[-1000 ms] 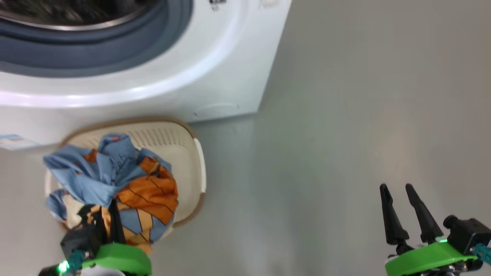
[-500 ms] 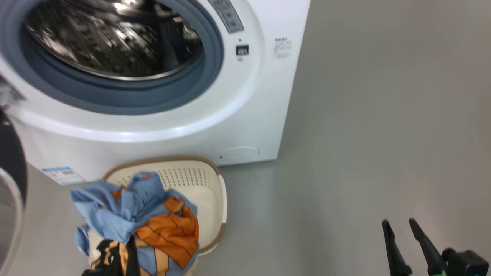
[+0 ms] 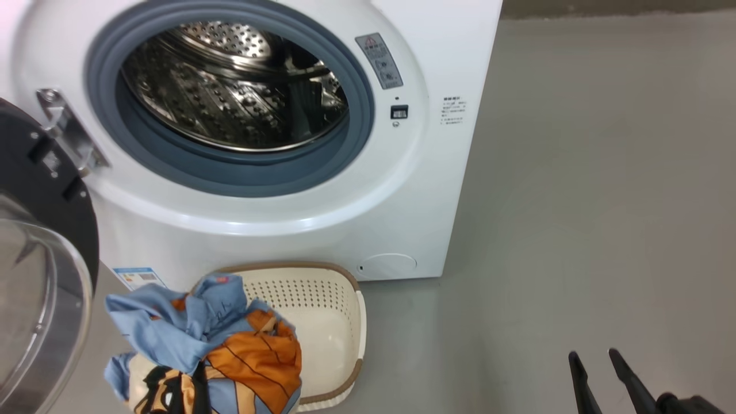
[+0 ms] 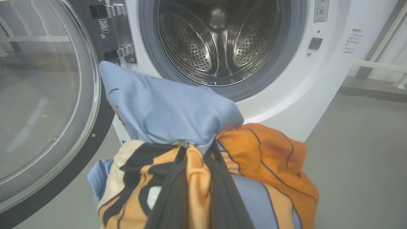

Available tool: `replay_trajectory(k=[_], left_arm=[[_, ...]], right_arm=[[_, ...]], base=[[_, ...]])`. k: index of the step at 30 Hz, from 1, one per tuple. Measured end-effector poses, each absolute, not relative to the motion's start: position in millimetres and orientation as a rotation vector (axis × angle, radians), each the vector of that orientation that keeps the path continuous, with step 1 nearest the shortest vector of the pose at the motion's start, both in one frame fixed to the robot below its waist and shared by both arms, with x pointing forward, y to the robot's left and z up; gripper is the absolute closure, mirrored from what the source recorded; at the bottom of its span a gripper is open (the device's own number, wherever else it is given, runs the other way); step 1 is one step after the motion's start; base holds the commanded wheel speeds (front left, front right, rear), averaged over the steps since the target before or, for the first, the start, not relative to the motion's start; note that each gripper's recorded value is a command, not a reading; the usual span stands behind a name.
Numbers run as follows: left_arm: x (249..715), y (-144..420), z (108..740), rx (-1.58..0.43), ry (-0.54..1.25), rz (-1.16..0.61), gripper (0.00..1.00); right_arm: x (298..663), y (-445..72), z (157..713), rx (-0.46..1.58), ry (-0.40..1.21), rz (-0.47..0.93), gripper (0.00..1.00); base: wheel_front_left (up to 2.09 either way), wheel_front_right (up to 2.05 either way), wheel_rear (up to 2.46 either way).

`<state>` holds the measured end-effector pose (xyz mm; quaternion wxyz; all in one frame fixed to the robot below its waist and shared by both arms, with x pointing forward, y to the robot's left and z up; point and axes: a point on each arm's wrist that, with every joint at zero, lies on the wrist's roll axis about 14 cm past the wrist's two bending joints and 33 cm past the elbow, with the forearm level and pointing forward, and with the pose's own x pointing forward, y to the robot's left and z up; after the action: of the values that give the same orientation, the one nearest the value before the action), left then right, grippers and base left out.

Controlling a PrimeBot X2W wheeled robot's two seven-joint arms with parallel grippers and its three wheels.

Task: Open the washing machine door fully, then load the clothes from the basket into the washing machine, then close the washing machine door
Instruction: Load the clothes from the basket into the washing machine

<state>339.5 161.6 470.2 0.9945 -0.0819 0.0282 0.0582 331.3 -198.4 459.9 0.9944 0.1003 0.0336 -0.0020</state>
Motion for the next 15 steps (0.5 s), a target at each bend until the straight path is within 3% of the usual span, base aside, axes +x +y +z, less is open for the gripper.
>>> replay_trajectory(k=[15], left_arm=[[325,171,489,-0.154,-0.007,0.136,1.00]], right_arm=[[326,-189,469,0.192,0.039,0.029,0.00]], base=[[0.00,0.00,0.00]])
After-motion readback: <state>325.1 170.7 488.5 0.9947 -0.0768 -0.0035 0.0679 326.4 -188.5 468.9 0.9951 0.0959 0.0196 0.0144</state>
